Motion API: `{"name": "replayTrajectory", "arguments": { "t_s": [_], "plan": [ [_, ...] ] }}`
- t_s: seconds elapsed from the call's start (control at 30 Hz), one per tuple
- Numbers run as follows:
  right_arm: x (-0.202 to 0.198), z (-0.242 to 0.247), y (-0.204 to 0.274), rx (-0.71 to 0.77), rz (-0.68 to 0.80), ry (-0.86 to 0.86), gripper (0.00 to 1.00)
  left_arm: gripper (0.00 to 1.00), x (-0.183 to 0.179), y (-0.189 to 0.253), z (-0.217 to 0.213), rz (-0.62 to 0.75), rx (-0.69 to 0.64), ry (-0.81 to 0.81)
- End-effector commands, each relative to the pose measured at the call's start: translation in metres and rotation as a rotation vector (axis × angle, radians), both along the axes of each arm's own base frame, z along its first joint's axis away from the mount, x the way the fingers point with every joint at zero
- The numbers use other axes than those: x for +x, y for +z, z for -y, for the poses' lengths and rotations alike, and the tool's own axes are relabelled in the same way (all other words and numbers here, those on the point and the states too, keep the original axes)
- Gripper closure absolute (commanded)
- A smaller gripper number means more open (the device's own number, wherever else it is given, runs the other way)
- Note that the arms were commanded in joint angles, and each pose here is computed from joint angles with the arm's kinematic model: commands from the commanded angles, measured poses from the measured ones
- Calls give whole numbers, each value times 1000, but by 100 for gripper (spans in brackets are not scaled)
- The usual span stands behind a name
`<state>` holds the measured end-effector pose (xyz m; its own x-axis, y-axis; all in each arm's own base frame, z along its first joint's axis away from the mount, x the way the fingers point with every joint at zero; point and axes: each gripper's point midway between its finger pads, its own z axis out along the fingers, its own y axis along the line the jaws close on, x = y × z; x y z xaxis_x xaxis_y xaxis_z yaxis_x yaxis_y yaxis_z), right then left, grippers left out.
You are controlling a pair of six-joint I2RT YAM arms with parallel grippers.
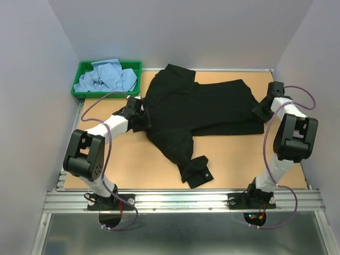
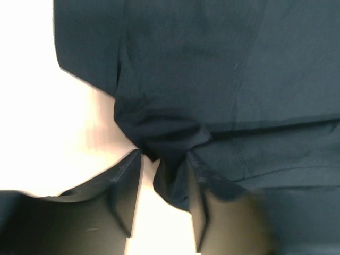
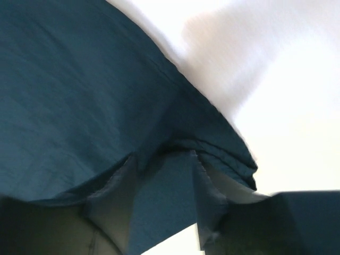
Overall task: Fold and stack the long sleeve shirts
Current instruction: Fold the shirt
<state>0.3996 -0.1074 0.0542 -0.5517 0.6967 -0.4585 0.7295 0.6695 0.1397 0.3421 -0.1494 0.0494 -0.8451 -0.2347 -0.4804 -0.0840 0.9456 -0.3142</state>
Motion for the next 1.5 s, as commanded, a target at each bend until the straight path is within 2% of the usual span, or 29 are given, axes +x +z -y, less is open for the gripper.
{"name": "replayTrajectory", "arguments": {
  "t_s": [0.0,0.07,0.17,0.47,0.63,0.7,0.73,0.77,0.9,0.97,1.07,1.3,1.47],
  "plan": [
    [35,8,49,-64,142,53,47,38,30,46,1,138,-19,24],
    [36,2,60,-76,166,75,42,29,32,56,2,159,-25,24],
    [27,-4,65,-85,177,71,42,16,33,70,4,189,-42,21],
    [-13,-16,21,-40,106,51,44,16,17,69,-11,204,-13,35],
    [-20,-68,30,-31,139,364,40,15,4,63,-29,225,38,64],
    [-30,-109,39,-50,160,527,33,14,1,67,-37,254,68,78],
    [-36,-145,53,-20,211,641,31,13,-3,61,-43,249,88,89],
    [-42,-148,45,-6,193,660,30,9,-4,60,-45,252,93,94],
    [-94,-236,54,18,236,993,27,1,-13,56,-54,262,115,101],
    [-122,-277,58,30,251,1151,21,1,-17,55,-58,275,123,113],
    [-164,-320,64,81,274,1328,20,1,-22,54,-65,284,143,121],
    [-233,-369,43,164,175,1565,18,1,-25,67,-76,334,180,138],
    [-258,-379,29,182,112,1641,19,1,-27,66,-82,354,190,165]
  ]
}}
